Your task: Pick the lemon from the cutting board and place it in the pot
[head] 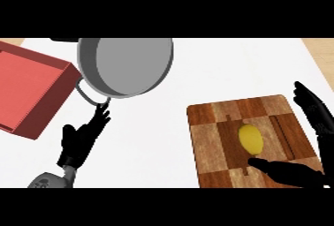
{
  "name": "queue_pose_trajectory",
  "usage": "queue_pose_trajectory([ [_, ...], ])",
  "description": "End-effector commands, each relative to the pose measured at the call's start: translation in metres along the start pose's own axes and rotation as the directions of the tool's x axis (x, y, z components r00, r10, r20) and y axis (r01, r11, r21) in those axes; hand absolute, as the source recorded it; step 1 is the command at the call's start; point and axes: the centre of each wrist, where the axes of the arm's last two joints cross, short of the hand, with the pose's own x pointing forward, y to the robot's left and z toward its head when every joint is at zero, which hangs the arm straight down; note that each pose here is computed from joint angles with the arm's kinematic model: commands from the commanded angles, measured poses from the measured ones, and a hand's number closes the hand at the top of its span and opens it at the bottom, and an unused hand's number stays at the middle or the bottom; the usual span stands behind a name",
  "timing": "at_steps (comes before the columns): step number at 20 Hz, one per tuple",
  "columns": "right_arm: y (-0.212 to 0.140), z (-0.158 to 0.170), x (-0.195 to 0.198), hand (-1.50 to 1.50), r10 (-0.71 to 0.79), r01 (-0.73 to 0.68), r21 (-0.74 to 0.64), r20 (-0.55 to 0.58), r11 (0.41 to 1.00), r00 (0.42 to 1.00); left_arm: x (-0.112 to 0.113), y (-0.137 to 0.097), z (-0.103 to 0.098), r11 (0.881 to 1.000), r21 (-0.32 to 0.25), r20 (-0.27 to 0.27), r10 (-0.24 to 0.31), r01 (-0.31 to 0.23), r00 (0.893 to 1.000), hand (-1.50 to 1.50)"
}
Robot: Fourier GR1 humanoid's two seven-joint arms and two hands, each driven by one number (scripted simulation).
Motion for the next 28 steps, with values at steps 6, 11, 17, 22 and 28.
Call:
queue_pose_trajectory([
  [6,0.003,-0.017,-0.007,-1.5,0.05,0.022,0.223,-0.31,0.975,0.949,0.009,-0.003,-0.011,0.999,-0.04,-0.012,-0.006,0.005,1.0,0.0],
  [11,0.023,-0.031,-0.053,-1.5,0.193,-0.049,0.368,-0.366,0.928,0.91,0.011,0.009,-0.003,0.999,-0.047,-0.012,0.003,-0.004,1.0,0.0],
  [17,0.014,-0.015,-0.088,-1.5,0.213,-0.096,0.334,-0.335,0.938,0.918,-0.002,0.012,-0.001,0.999,-0.041,-0.023,0.01,-0.011,1.0,0.0],
  [22,-0.013,-0.014,-0.09,-1.5,0.19,-0.106,0.271,-0.306,0.957,0.933,0.012,-0.002,-0.002,1.0,-0.017,0.009,0.015,-0.015,1.0,0.0],
  [28,-0.003,-0.023,-0.113,-1.5,0.009,0.083,0.293,-0.298,0.953,0.954,0.006,-0.006,-0.016,1.0,-0.011,-0.002,0.009,-0.009,1.0,0.0],
])
